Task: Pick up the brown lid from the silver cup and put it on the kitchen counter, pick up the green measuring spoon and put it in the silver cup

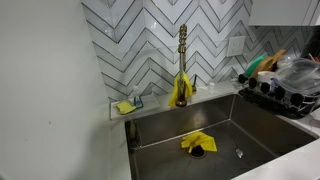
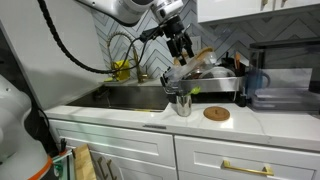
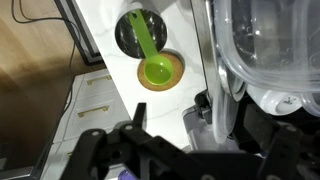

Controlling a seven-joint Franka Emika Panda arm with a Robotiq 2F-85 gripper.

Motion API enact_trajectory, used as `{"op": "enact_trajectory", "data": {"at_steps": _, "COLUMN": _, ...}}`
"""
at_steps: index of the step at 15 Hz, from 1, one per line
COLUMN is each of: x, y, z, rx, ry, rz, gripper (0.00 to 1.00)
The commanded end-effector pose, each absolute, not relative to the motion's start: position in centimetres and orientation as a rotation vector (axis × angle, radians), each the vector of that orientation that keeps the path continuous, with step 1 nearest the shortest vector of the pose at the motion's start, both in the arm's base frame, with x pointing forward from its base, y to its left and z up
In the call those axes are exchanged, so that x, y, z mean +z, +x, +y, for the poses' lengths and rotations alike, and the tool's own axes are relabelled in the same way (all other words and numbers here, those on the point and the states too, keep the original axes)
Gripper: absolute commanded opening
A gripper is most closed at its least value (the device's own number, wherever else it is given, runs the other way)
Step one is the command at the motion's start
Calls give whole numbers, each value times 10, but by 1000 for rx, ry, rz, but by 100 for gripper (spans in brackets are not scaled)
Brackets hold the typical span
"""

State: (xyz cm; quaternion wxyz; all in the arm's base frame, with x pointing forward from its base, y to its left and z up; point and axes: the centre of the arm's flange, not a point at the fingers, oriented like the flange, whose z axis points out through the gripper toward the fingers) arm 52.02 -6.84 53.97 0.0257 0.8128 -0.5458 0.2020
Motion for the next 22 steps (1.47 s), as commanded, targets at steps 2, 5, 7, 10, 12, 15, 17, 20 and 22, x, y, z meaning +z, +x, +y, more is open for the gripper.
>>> {"op": "enact_trajectory", "data": {"at_steps": 2, "x": 569, "y": 486, "z": -88, "rx": 542, "ry": 2766, "rz": -1603, "gripper": 100}}
{"op": "enact_trajectory", "data": {"at_steps": 5, "x": 584, "y": 468, "z": -100, "rx": 456, "ry": 2930, "rz": -1479, "gripper": 100}}
{"op": "enact_trajectory", "data": {"at_steps": 7, "x": 588, "y": 457, "z": -107, "rx": 367, "ry": 2986, "rz": -1379, "gripper": 100}}
{"op": "enact_trajectory", "data": {"at_steps": 10, "x": 591, "y": 442, "z": -116, "rx": 240, "ry": 2999, "rz": -1260, "gripper": 100}}
{"op": "enact_trajectory", "data": {"at_steps": 12, "x": 593, "y": 436, "z": -122, "rx": 191, "ry": 2999, "rz": -1206, "gripper": 100}}
{"op": "enact_trajectory", "data": {"at_steps": 15, "x": 596, "y": 429, "z": -128, "rx": 151, "ry": 2985, "rz": -1146, "gripper": 100}}
{"op": "enact_trajectory", "data": {"at_steps": 17, "x": 599, "y": 428, "z": -132, "rx": 181, "ry": 2961, "rz": -1140, "gripper": 100}}
{"op": "enact_trajectory", "data": {"at_steps": 20, "x": 596, "y": 434, "z": -131, "rx": 190, "ry": 2971, "rz": -1166, "gripper": 100}}
{"op": "enact_trajectory", "data": {"at_steps": 22, "x": 596, "y": 434, "z": -131, "rx": 191, "ry": 2968, "rz": -1162, "gripper": 100}}
